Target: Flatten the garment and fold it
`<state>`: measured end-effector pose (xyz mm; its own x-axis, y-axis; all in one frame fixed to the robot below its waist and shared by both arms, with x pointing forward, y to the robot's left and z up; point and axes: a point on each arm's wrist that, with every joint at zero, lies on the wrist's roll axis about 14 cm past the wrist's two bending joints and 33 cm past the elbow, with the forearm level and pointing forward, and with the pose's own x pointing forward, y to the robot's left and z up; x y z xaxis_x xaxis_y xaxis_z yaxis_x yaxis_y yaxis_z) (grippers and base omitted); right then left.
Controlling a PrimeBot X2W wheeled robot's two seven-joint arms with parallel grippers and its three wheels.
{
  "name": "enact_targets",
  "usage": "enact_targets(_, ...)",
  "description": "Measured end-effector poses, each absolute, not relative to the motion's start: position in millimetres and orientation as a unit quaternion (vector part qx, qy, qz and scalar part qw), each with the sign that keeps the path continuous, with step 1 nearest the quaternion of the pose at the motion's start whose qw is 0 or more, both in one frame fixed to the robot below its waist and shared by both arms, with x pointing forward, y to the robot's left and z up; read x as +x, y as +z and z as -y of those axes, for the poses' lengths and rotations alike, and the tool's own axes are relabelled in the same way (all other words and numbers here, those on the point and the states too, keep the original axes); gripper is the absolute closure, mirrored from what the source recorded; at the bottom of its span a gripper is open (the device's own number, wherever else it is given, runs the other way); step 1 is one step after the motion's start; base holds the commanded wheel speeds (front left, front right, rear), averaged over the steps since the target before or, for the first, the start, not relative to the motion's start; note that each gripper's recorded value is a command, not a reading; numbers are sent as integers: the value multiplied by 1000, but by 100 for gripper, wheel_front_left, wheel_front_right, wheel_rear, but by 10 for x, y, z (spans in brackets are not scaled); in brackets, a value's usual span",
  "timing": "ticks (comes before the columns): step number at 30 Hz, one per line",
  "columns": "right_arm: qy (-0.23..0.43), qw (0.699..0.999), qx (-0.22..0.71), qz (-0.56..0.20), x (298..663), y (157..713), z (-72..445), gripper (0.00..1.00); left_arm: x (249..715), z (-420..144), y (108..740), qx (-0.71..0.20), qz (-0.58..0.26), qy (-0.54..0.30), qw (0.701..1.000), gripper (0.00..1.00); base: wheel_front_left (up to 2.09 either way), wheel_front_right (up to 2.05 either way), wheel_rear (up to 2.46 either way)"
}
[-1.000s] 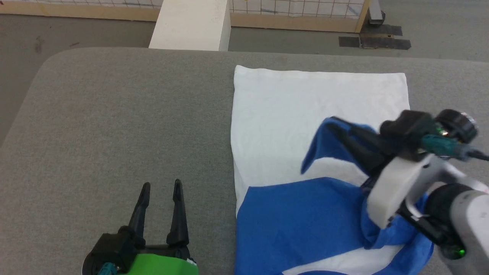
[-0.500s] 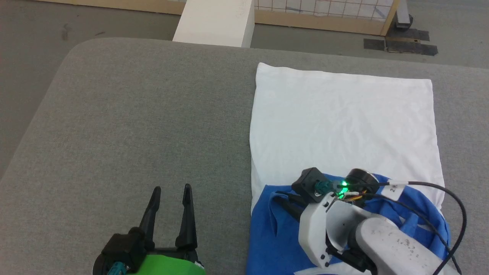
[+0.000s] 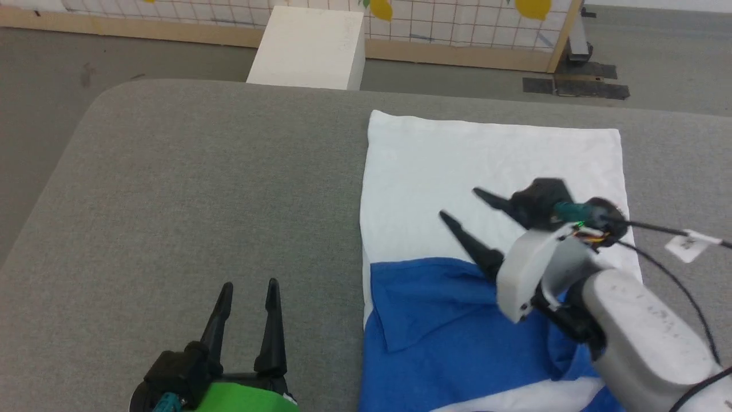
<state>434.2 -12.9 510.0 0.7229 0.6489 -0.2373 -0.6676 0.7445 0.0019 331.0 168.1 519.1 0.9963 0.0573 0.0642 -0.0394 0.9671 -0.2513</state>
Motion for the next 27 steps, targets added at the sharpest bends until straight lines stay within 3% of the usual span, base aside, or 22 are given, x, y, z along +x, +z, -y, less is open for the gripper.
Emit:
enact_targets(7, 208, 977, -27, -24, 4543, 5675, 1199, 0, 3396, -1537, 5278, -128, 45, -5, 991, 0, 0, 0, 0)
enact_targets(14, 48, 999, -18, -8, 4238, 5633, 2163, 0, 3472, -1432, 5311, -121, 50, -23, 991, 0, 0, 0, 0)
enact_targets(22, -20, 998, 1, -59, 3775, 5148, 2329, 0, 3494, -1384, 5209, -95, 39, -30, 994, 0, 0, 0, 0)
enact_targets(27, -25, 998, 5, -62, 3748, 5103, 2312, 0, 3537, -1380, 5176, -95, 35, -30, 994, 0, 0, 0, 0)
